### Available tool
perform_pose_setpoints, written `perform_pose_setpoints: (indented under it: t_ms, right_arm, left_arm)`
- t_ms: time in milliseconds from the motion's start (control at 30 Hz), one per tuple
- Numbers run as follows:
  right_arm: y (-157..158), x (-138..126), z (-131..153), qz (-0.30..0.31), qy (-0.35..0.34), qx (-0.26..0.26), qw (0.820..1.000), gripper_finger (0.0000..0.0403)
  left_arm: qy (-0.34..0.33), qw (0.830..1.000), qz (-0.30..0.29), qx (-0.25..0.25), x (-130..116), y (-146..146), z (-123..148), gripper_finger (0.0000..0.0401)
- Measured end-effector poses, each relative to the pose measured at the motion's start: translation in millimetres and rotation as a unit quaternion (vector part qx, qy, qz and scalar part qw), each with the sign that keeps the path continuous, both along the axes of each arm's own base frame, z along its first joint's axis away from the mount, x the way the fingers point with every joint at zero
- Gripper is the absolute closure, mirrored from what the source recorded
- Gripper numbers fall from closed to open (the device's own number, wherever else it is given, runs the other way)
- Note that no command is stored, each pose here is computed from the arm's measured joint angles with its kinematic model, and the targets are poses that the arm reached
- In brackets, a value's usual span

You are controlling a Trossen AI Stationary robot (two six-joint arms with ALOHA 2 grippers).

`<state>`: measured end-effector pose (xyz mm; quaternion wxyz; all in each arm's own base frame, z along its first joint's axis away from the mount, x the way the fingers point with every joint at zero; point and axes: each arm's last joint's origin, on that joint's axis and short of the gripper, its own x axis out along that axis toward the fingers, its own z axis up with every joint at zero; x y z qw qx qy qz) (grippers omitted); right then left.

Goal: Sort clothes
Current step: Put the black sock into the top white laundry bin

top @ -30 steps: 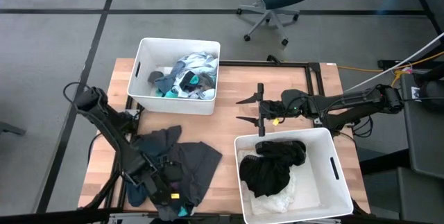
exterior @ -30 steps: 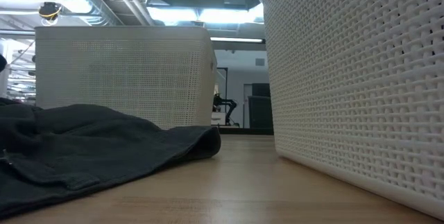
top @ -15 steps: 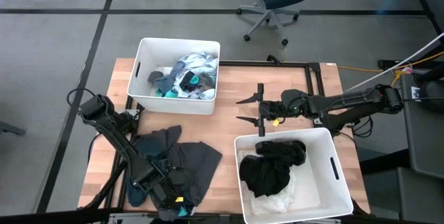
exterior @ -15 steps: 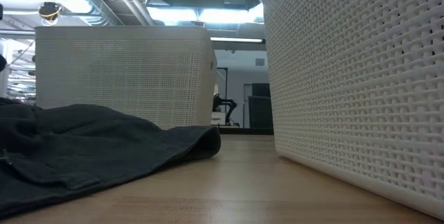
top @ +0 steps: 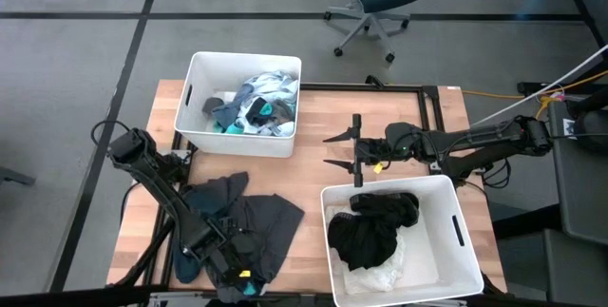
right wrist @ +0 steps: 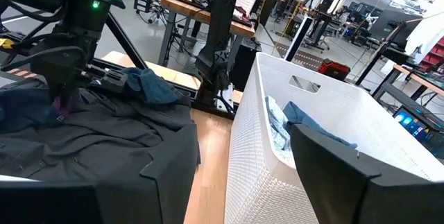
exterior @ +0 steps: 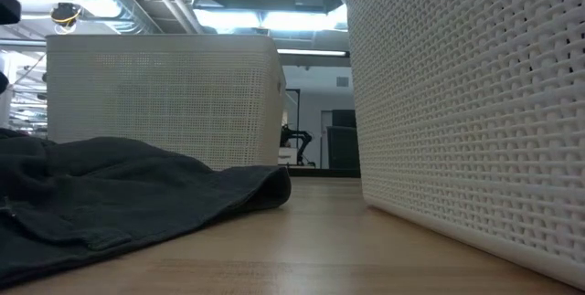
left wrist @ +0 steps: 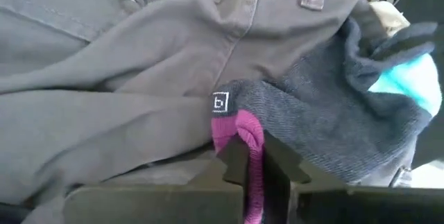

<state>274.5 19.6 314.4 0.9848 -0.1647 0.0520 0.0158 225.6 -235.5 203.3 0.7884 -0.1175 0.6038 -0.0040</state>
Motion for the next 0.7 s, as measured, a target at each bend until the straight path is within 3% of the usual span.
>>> perform_pose_setpoints:
  t_ms: [300, 700]
  right_arm:
    - [0, 0, 0, 0.000, -0.001, 0.000, 1.000, 0.0170]
    - [0, 0, 0, 0.000, 0.000, 0.000, 1.000, 0.0170]
  left_arm:
    - [-0.036, 0.999, 0.003, -0.009, -3, 8, 20, 0.0389]
    - [-0.149, 0.987, -0.032, 0.048, -3, 35, 59, 0.0388]
